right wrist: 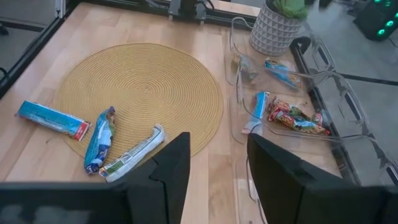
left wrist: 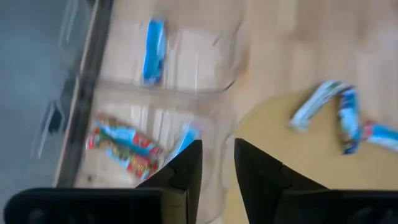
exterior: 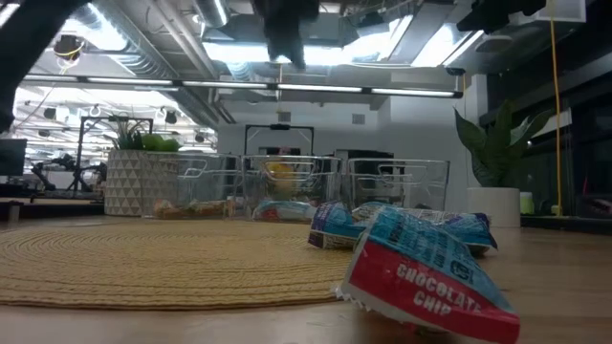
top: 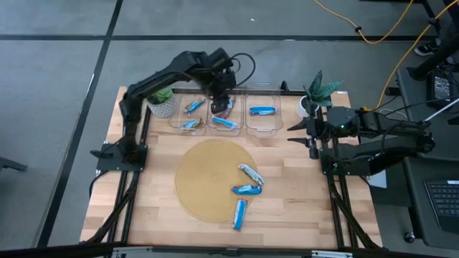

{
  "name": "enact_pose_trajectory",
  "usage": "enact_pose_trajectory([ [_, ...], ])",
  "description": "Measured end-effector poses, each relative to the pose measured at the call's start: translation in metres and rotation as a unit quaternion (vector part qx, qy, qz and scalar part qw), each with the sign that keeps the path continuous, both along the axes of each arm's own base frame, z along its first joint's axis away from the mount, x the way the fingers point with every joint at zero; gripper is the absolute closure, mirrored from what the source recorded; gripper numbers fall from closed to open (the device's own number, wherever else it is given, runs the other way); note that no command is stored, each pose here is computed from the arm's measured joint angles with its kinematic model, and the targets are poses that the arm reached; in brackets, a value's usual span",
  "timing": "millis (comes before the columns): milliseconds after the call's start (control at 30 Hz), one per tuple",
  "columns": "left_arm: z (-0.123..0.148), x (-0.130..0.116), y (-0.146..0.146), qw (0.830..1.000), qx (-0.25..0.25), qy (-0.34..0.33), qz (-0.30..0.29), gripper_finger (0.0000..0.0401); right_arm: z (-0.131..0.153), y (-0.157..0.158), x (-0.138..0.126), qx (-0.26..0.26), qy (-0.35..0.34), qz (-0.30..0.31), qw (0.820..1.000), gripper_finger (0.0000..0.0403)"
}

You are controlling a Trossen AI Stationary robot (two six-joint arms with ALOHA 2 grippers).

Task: Pick and place Granola Bars by type
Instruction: Put the yellow granola bar into the left transparent bin

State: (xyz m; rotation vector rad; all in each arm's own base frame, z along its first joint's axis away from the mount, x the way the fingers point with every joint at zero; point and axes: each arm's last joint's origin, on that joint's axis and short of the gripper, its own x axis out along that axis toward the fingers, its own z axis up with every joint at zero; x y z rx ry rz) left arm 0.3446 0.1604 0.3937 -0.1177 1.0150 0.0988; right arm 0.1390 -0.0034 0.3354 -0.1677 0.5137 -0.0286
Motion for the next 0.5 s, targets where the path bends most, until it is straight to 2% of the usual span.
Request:
enact_pose_trajectory([
  [167,0.041,-0.013,-0.04,0.996,0.012,-0.085,-0.02,0.0315,0.002,0.0,0.006,0.001,-0.013,0.004,1.0,0.0241],
  [300,0.074,-0.029,-0.066,0.984,0.0,-0.172,-0.04,0.0315,0.002,0.0,0.012,0.0,-0.021,0.004,1.0,0.0241],
  [500,0.106,-0.065,-0.097,0.977,0.011,-0.214,-0.011,0.0323,-0.002,0.0,0.025,0.0,-0.012,0.005,1.0,0.0241],
])
